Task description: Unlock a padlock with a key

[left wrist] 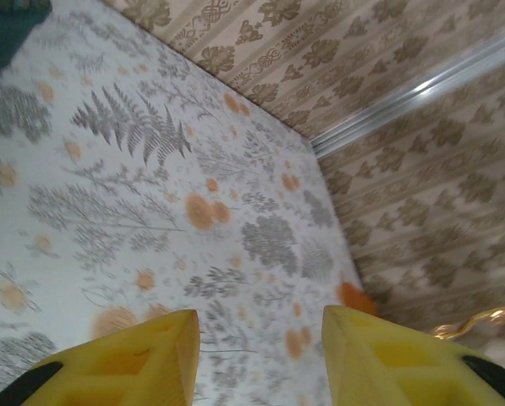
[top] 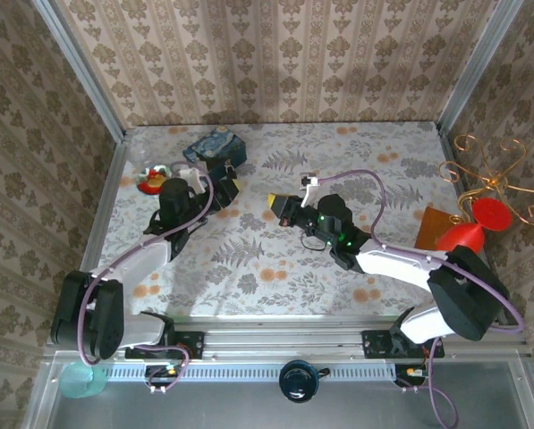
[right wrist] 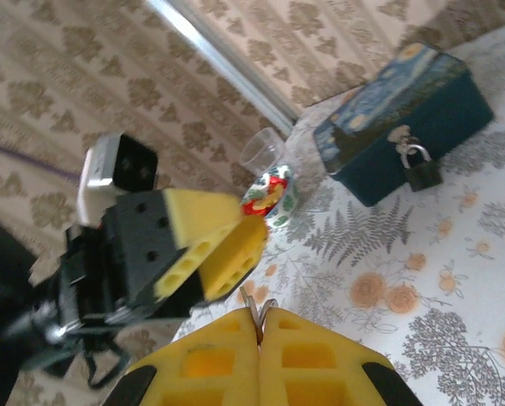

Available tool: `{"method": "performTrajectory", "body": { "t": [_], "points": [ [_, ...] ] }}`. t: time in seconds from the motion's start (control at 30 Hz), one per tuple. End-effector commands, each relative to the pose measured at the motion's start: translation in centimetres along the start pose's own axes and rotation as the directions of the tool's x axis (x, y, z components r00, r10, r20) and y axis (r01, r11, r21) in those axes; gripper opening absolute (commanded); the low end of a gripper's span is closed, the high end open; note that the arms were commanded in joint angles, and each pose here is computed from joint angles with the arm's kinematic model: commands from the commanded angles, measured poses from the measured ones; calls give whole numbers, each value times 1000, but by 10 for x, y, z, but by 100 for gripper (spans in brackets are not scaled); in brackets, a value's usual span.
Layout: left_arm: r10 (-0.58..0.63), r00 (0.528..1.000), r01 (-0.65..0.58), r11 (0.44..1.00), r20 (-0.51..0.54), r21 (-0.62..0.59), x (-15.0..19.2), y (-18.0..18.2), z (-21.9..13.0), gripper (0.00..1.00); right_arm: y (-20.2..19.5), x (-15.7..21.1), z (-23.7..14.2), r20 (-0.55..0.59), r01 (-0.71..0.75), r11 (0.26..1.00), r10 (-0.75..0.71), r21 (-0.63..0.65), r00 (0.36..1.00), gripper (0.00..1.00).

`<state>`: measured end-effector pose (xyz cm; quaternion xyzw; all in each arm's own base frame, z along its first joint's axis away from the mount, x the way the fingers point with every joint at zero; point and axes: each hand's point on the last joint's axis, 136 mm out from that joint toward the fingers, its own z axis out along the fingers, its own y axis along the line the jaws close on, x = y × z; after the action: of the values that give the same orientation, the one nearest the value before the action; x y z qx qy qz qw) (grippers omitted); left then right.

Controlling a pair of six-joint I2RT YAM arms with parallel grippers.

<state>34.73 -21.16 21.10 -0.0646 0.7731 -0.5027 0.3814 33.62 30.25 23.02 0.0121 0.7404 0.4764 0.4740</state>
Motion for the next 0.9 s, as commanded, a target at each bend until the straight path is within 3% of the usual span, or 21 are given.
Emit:
{"method": "performTrajectory", "body": {
  "t": [0.0, 0.1, 0.4, 0.7, 0.87],
  "points": [
    [-187, 980, 178, 975, 60, 136, -14, -26, -3, 43, 4, -18, 7, 116, -148, 989, 145, 18, 983, 0],
    [-165, 985, 155, 974, 49, 163, -11, -40, 1, 45, 2, -11, 11, 115, -216, 974, 207, 70, 972, 0],
    [-157, 987, 150, 978, 34, 142, 8, -51, 10, 46, 7, -5, 26, 134, -356, 934, 349, 31, 928, 0],
    [-181, 983, 173, 971, 33, 163, 8, -65, 6, 37, 11, -5, 33, 131, -401, 916, 396, 15, 909, 0],
    [-164, 986, 161, 980, 17, 115, 16, -61, 8, 39, 15, -6, 32, 137, -399, 917, 395, 3, 908, 0]
  ]
}}
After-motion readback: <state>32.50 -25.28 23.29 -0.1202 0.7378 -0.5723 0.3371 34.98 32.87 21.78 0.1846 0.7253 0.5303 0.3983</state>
